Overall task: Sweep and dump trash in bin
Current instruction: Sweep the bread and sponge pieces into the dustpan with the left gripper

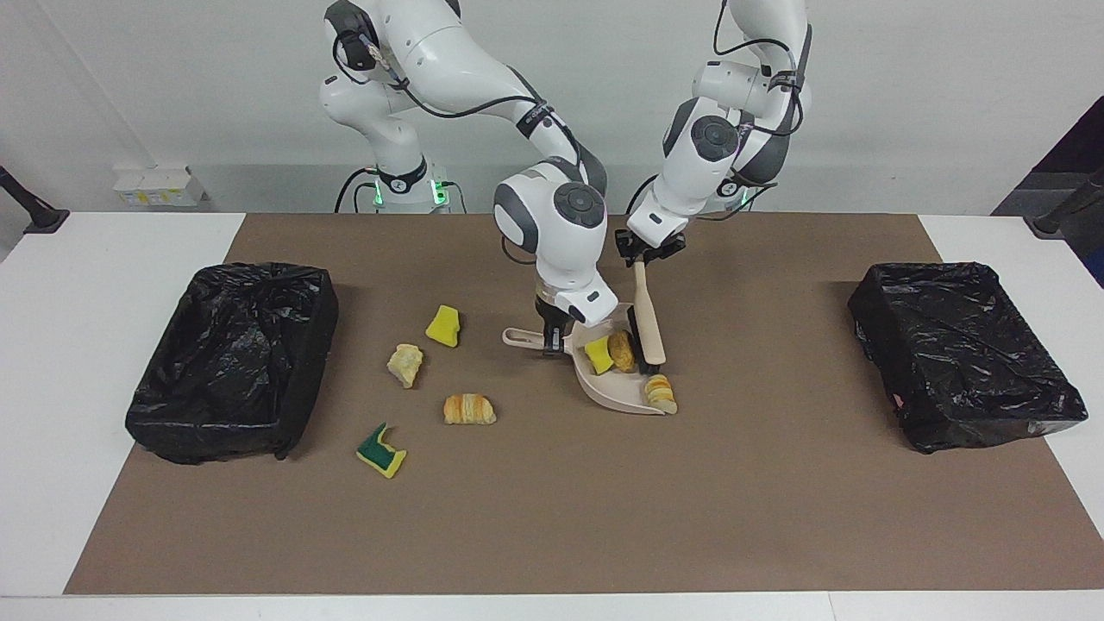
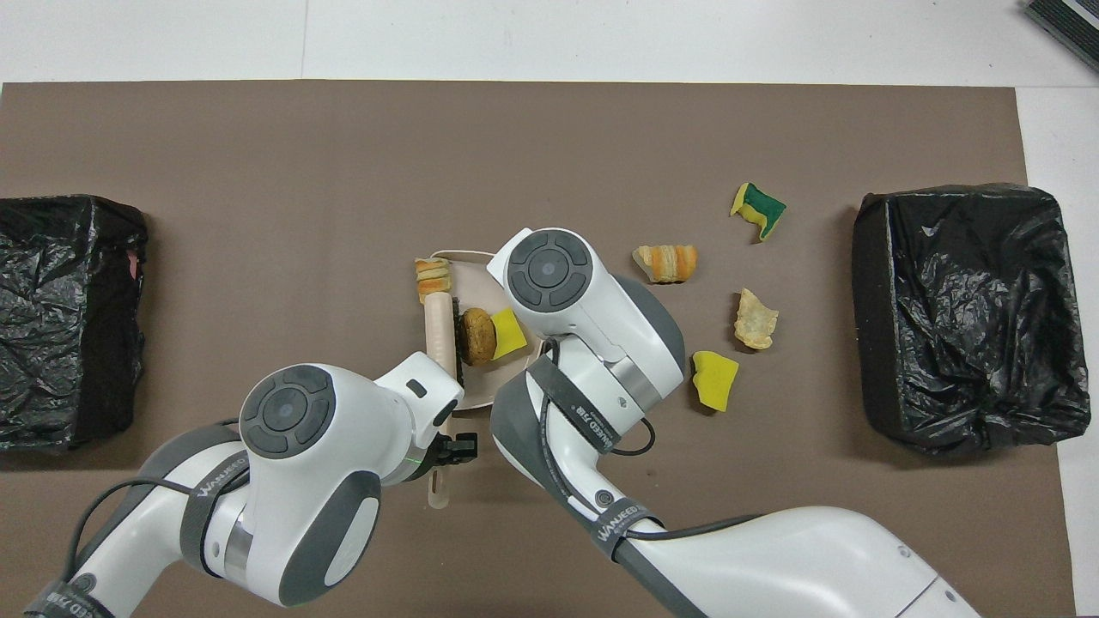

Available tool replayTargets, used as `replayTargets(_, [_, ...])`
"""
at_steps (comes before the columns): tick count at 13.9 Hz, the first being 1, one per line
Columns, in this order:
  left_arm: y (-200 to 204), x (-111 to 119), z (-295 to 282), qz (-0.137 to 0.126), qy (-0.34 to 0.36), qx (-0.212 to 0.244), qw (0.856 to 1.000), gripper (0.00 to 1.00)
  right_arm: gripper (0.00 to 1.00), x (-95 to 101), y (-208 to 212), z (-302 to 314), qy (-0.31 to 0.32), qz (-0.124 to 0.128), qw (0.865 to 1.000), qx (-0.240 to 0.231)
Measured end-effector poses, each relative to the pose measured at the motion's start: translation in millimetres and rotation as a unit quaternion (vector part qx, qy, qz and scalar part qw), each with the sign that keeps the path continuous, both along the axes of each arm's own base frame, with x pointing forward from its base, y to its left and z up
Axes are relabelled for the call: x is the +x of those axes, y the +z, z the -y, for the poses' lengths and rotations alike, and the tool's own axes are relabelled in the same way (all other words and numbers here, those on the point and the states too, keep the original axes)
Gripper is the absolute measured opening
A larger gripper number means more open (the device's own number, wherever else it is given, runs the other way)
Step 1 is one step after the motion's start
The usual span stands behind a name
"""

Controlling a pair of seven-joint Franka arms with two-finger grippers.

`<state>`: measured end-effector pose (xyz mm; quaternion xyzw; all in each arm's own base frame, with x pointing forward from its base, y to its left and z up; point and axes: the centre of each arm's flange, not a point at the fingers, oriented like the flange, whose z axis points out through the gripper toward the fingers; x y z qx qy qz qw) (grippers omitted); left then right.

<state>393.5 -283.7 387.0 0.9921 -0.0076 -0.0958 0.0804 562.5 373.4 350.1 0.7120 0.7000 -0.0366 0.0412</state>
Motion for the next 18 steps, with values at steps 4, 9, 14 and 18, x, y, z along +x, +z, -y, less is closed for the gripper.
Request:
replayTargets(4, [38.3,15.0,-11.3,-0.033,-0.005,0.004,0.999,0.26,0.31,0.0,0.0,0.0,0.0,0.0,1.0,0.0])
replayTargets(9, [44.6,66.3,-76.5,0.021,-0.063,0.005,0.998,0.26,0.31,0.0,-0.1,0.0,0.0,0.0,1.0,0.0])
replayTargets(14, [-12.2,101.9,-86.1,0.024,-0.126,0.025,0.991,0.26,0.31,0.0,-0.1,0.1,0.0,0.0,1.0,0.0])
replayTargets(18, [-21.0,88.7,-70.2,-0.004,-0.15,0.029,0.988,0.26,0.31,-0.1,-0.1,0.1,0.0,0.0,1.0,0.0])
